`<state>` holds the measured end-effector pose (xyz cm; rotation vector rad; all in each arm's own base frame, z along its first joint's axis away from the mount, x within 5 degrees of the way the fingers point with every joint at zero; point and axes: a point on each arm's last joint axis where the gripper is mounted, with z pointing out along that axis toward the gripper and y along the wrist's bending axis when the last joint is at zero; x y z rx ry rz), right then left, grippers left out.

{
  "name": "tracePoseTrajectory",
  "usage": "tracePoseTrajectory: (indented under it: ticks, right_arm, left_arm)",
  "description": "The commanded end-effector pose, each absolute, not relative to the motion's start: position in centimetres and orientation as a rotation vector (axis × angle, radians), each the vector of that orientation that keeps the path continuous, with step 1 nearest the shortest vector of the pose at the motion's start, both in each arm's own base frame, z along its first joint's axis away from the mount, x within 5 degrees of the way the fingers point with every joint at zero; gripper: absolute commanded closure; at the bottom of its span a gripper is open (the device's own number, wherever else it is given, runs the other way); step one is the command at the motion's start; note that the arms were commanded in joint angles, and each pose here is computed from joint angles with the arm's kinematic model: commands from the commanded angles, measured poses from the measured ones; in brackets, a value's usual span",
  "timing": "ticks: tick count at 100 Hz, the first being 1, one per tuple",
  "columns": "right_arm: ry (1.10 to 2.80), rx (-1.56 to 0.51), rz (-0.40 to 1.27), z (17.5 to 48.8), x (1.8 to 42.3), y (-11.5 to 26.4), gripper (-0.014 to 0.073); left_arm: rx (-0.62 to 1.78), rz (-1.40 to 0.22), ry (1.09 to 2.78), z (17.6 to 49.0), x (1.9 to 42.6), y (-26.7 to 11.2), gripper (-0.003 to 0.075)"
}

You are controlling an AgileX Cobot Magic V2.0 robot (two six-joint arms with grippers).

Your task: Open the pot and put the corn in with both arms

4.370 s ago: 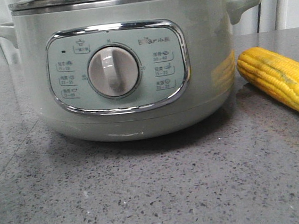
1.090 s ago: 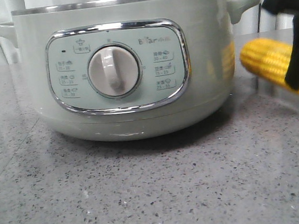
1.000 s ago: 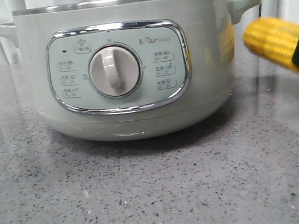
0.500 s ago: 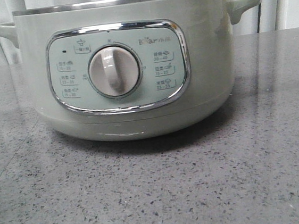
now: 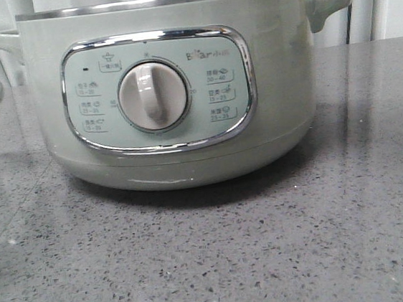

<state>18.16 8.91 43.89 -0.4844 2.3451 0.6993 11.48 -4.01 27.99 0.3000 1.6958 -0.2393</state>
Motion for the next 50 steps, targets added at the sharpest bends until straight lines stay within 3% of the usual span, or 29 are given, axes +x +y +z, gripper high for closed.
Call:
tracePoseTrajectory:
  ticks: [1, 29, 50]
  right_arm:
    - [2.211, -0.519, 0.75, 45.6, 19.0, 10.2, 0.0578]
    - [2.233, -0.556, 0.771, 44.3, 23.2, 12.9, 0.0578]
    - [2.262, -0.528, 0.767, 42.9, 25.3, 13.6, 0.0578]
  left_arm:
    - [0.255, -0.254, 1.514, 30.3, 12.4, -4.2, 0.0741]
    - [0.25, -0.203, 1.65, 28.2, 15.3, -4.5, 0.0741]
    - [0.197, -0.158, 1.621, 27.9, 16.9, -4.0, 0.0741]
